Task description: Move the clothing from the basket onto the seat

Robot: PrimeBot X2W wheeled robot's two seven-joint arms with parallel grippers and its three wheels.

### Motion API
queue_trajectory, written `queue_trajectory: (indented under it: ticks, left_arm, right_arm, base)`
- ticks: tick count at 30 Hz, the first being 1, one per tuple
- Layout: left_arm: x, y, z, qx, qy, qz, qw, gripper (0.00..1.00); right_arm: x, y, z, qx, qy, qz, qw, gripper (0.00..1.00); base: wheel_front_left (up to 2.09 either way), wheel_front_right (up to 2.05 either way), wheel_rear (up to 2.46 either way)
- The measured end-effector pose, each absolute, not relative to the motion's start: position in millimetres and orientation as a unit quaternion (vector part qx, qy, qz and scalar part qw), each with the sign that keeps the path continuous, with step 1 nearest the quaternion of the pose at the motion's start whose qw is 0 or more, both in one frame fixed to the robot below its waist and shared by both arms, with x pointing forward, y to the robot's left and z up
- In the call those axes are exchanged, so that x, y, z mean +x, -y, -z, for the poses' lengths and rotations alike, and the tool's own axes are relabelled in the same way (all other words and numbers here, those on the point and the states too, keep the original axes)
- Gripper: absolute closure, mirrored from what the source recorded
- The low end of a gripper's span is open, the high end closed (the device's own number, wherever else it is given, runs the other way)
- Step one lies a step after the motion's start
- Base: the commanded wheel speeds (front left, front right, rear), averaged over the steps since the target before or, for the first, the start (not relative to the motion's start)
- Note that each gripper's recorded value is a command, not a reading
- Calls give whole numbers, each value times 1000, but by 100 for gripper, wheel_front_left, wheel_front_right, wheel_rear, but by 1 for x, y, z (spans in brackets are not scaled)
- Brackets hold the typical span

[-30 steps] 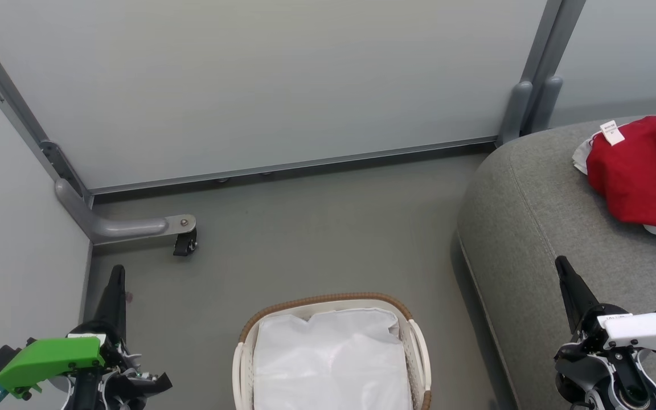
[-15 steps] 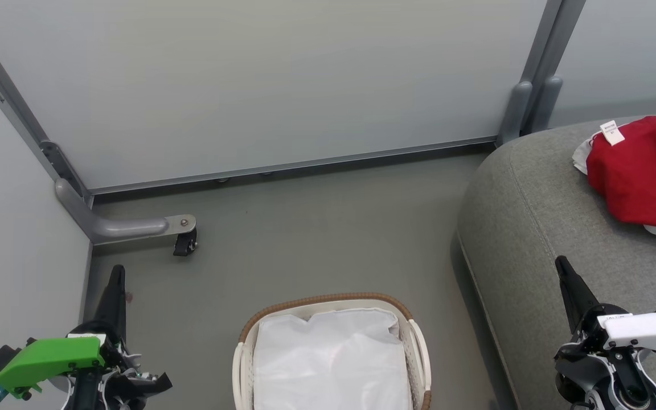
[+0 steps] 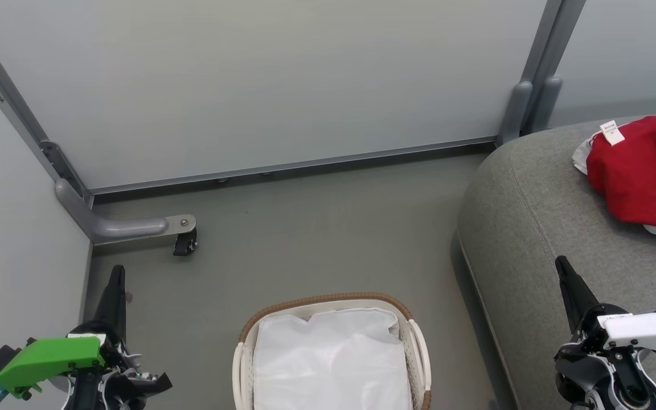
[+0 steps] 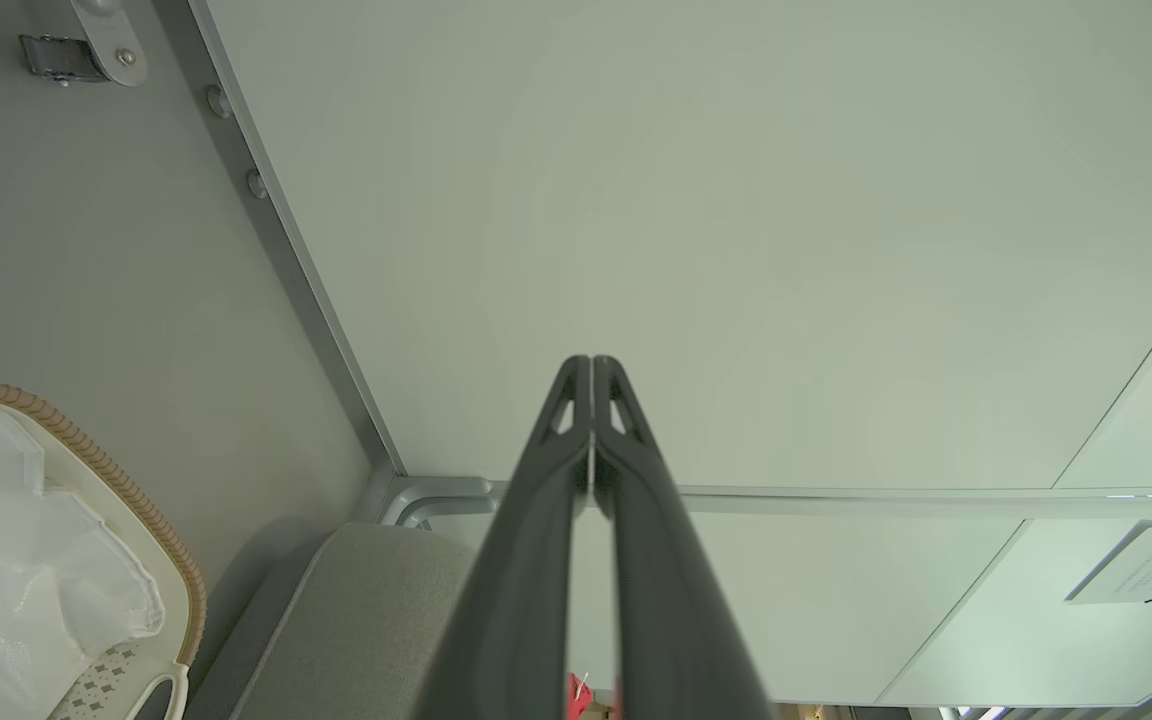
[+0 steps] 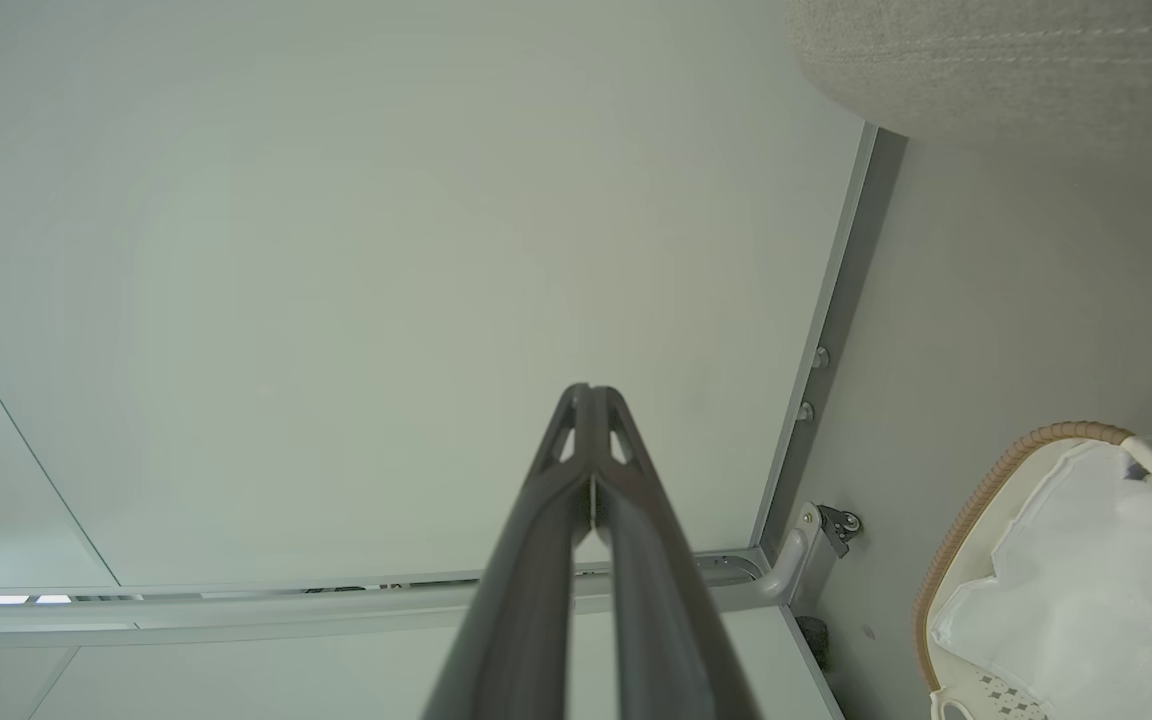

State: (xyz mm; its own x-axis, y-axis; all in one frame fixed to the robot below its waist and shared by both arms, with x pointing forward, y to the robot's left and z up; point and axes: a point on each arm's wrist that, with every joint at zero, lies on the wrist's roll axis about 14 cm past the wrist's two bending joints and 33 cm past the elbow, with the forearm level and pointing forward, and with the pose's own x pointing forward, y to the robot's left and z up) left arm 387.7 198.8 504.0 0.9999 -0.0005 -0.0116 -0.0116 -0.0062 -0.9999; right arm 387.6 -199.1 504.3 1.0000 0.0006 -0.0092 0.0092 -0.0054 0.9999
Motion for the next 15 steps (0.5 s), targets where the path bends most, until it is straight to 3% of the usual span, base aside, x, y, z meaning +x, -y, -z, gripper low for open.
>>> queue_trajectory:
  ticks: [15]
  left_arm:
    - [388, -199, -504, -709, -4, -4, 705, 100]
  right_arm:
    - [388, 199, -504, 709, -3, 3, 705, 100]
  base:
    - [0, 0, 0]
